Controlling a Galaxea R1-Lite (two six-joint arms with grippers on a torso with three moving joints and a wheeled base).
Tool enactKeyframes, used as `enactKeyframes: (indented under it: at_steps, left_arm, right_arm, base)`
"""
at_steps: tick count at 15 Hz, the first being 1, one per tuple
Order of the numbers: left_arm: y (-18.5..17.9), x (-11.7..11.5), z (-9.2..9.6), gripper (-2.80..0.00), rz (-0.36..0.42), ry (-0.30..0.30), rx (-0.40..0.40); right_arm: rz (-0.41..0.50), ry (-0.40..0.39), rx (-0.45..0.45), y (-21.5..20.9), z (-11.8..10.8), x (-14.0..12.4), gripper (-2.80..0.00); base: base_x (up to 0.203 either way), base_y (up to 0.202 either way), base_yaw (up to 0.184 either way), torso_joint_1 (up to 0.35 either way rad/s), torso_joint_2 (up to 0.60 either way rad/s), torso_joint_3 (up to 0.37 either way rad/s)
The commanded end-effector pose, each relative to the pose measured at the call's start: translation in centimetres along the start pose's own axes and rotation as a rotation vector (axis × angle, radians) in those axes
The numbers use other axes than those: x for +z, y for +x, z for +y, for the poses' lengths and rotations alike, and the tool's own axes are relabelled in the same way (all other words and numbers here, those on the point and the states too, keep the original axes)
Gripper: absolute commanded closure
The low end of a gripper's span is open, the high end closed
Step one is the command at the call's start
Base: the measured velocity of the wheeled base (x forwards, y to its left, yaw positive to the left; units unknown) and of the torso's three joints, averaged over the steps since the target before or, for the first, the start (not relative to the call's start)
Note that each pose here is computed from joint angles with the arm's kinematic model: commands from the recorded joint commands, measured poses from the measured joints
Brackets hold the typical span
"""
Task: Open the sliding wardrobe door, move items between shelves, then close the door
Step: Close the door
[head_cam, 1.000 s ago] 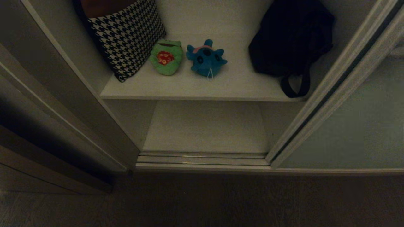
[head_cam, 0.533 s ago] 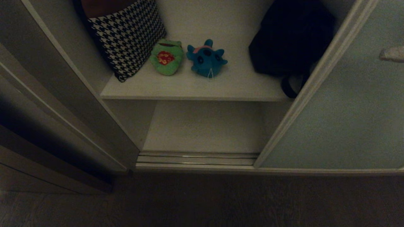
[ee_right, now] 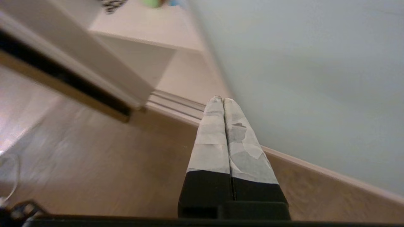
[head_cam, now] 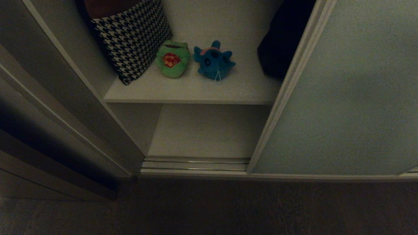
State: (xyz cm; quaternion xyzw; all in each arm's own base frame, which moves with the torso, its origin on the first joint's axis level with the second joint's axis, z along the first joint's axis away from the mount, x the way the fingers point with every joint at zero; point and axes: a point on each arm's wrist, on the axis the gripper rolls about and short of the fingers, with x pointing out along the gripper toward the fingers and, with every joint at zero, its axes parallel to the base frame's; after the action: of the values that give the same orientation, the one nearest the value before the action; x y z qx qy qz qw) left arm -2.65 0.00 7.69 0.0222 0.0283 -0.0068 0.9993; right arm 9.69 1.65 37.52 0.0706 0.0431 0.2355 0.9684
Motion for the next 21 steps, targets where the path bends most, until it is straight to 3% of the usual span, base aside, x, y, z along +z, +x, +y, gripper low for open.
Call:
enactKeyframes:
  at_steps: [1, 5, 10, 13, 16, 17, 18, 21]
  left_arm:
    - [0.0, 0.0, 0.0, 0.00, 0.001, 0.000, 0.000]
    - [0.0, 0.0, 0.0, 0.00, 0.001, 0.000, -0.001]
    - [0.0, 0.0, 0.0, 0.00, 0.001, 0.000, 0.000]
    - [0.0, 0.0, 0.0, 0.00, 0.001, 0.000, 0.000]
    - [0.0, 0.0, 0.0, 0.00, 0.001, 0.000, -0.001]
    - [0.0, 0.0, 0.0, 0.00, 0.001, 0.000, -0.001]
    - [0.0, 0.0, 0.0, 0.00, 0.001, 0.000, 0.000]
    - [0.0, 0.0, 0.0, 0.00, 0.001, 0.000, -0.001]
  right_arm:
    - [-0.009, 0.002, -0.043, -0.6, -0.1, -0.1, 0.00]
    - [-0.029, 0.071, -0.108, -1.1, -0.4, 0.0, 0.00]
    - [-0.018, 0.089, -0.153, -1.1, -1.0, -0.5, 0.00]
    - [-0.036, 0.110, -0.272, -1.4, -2.1, -0.5, 0.00]
    - [-0.094, 0.157, -0.478, -2.5, -3.8, 0.0, 0.00]
    - [-0.103, 0.165, -0.506, -2.7, -4.0, 0.1, 0.00]
    - [-0.101, 0.166, -0.497, -2.7, -3.9, 0.0, 0.00]
    - [-0.059, 0.160, -0.345, -1.6, -3.0, -0.1, 0.00]
  base:
    - [0.000, 0.000, 0.000, 0.000, 0.00, 0.000]
    - [0.000, 0.000, 0.000, 0.000, 0.00, 0.000]
    - [0.000, 0.000, 0.000, 0.000, 0.00, 0.000]
    - [0.000, 0.000, 0.000, 0.000, 0.00, 0.000]
    - [0.000, 0.000, 0.000, 0.000, 0.00, 0.000]
    - [0.000, 0.000, 0.000, 0.000, 0.00, 0.000]
    - [0.000, 0.000, 0.000, 0.000, 0.00, 0.000]
    - [0.000, 0.000, 0.000, 0.000, 0.00, 0.000]
